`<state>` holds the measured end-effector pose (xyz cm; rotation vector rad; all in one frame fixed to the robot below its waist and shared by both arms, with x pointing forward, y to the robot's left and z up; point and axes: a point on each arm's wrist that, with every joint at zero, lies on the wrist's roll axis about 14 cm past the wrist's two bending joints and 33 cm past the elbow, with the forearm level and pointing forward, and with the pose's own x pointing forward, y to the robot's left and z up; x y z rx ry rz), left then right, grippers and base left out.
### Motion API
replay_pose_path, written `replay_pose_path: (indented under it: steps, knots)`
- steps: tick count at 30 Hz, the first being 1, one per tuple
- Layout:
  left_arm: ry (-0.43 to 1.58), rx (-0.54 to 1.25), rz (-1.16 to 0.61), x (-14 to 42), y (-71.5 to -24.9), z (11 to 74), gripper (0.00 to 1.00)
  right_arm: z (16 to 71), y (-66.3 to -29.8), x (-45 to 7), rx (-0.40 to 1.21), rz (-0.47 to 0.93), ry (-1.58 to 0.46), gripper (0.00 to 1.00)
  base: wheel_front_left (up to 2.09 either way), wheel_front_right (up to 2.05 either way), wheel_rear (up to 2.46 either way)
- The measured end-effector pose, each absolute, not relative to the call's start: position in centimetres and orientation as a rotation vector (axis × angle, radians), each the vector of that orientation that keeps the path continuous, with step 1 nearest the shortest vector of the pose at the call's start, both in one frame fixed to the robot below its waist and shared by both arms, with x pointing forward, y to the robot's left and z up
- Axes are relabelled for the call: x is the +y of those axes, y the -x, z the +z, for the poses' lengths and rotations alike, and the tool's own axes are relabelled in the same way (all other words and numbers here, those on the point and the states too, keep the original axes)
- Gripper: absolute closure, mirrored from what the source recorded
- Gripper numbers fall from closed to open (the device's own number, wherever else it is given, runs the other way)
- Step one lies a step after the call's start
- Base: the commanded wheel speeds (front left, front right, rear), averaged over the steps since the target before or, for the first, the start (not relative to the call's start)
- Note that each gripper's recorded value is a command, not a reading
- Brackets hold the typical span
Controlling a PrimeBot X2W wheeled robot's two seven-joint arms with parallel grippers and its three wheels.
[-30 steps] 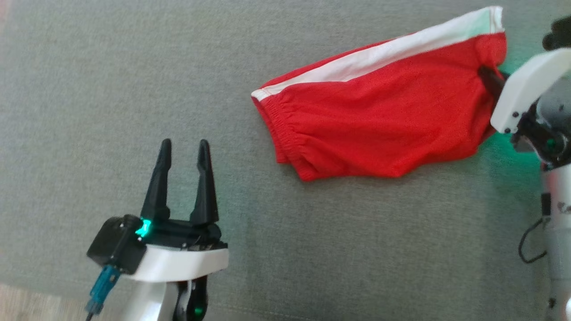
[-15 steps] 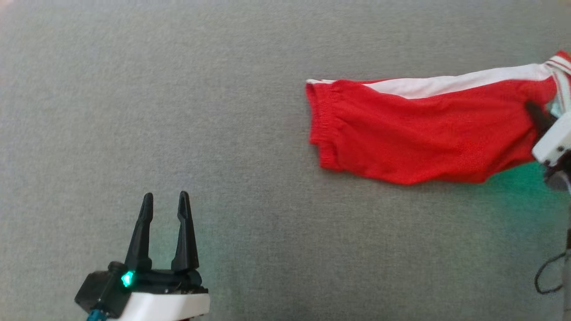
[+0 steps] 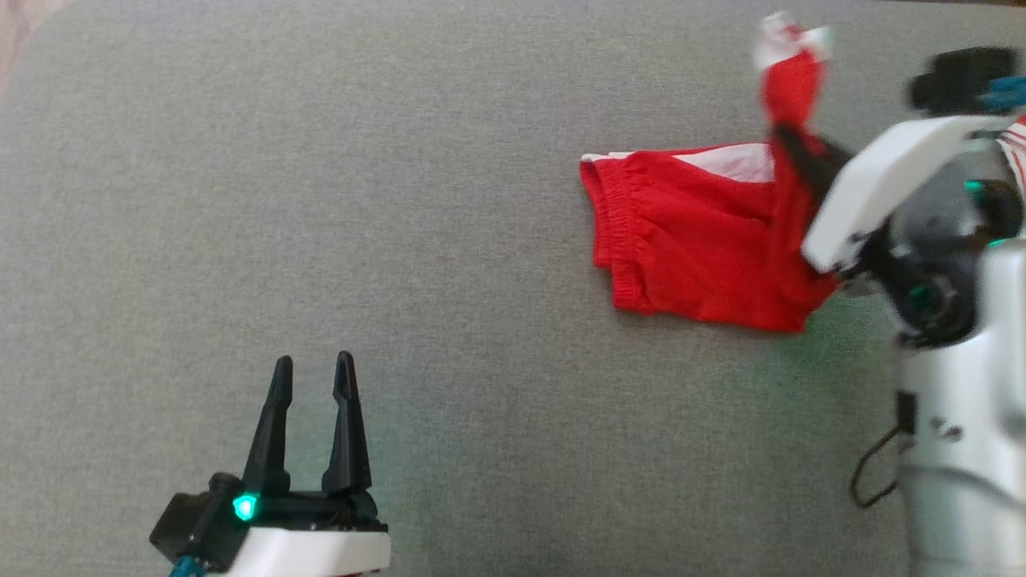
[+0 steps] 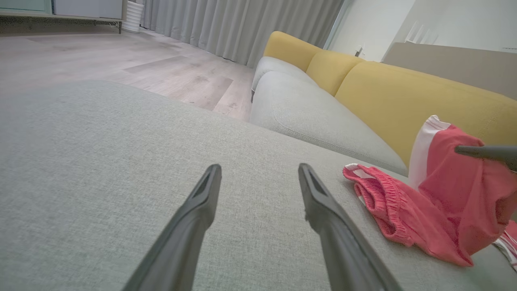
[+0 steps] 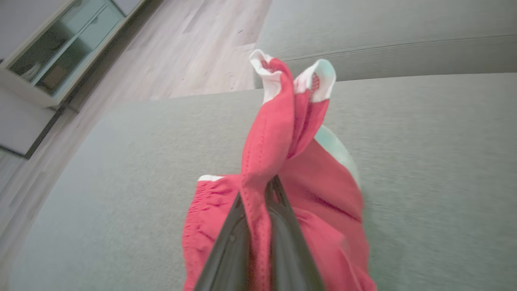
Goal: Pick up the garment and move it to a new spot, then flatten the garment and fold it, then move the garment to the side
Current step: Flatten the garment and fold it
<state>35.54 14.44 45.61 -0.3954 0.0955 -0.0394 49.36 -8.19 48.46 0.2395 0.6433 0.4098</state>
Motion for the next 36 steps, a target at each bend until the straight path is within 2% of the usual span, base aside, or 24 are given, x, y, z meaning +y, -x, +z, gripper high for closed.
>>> replay_pose_path:
  steps: [10, 16, 23, 24, 25, 26, 27, 28, 36]
  knots:
    - [0.401, 0.111, 0.002, 15.3, -34.7, 45.1, 0.0, 44.8, -45.0, -1.3, 0.75, 0.608, -0.264, 1.0, 0.0, 0.0, 0.0]
    - [0.4, 0.113, 0.004, 15.4, -34.6, 45.1, 0.0, 43.7, -44.9, -1.1, 0.752, 0.595, -0.296, 1.0, 0.0, 0.0, 0.0]
    - [0.403, 0.118, -0.006, 15.0, -34.3, 45.0, 0.0, 44.0, -46.7, -0.6, 0.695, 0.576, -0.344, 1.0, 0.0, 0.0, 0.0]
    - [0.404, 0.118, -0.008, 14.9, -34.3, 45.0, 0.0, 44.1, -46.8, -0.5, 0.691, 0.579, -0.351, 0.91, 0.0, 0.0, 0.0]
    - [0.404, 0.12, -0.008, 14.9, -34.3, 44.9, 0.0, 44.1, -46.9, -0.2, 0.687, 0.584, -0.356, 0.64, 0.0, 0.0, 0.0]
    - [0.404, 0.122, -0.007, 14.9, -34.2, 44.9, 0.0, 44.1, -46.8, 0.2, 0.685, 0.596, -0.358, 0.64, 0.0, 0.0, 0.0]
    - [0.403, 0.122, -0.006, 14.9, -34.2, 44.9, 0.0, 44.1, -46.7, 0.6, 0.686, 0.607, -0.362, 0.24, 0.0, 0.0, 0.0]
    - [0.403, 0.122, -0.004, 15.0, -34.2, 44.9, 0.0, 44.1, -46.5, 1.0, 0.691, 0.619, -0.367, 0.0, 0.0, 0.0, 0.0]
    - [0.403, 0.122, -0.01, 14.7, -34.2, 44.9, 0.0, 47.0, -45.5, 3.7, 0.598, 0.705, -0.536, 0.0, 0.0, 0.0, 0.0]
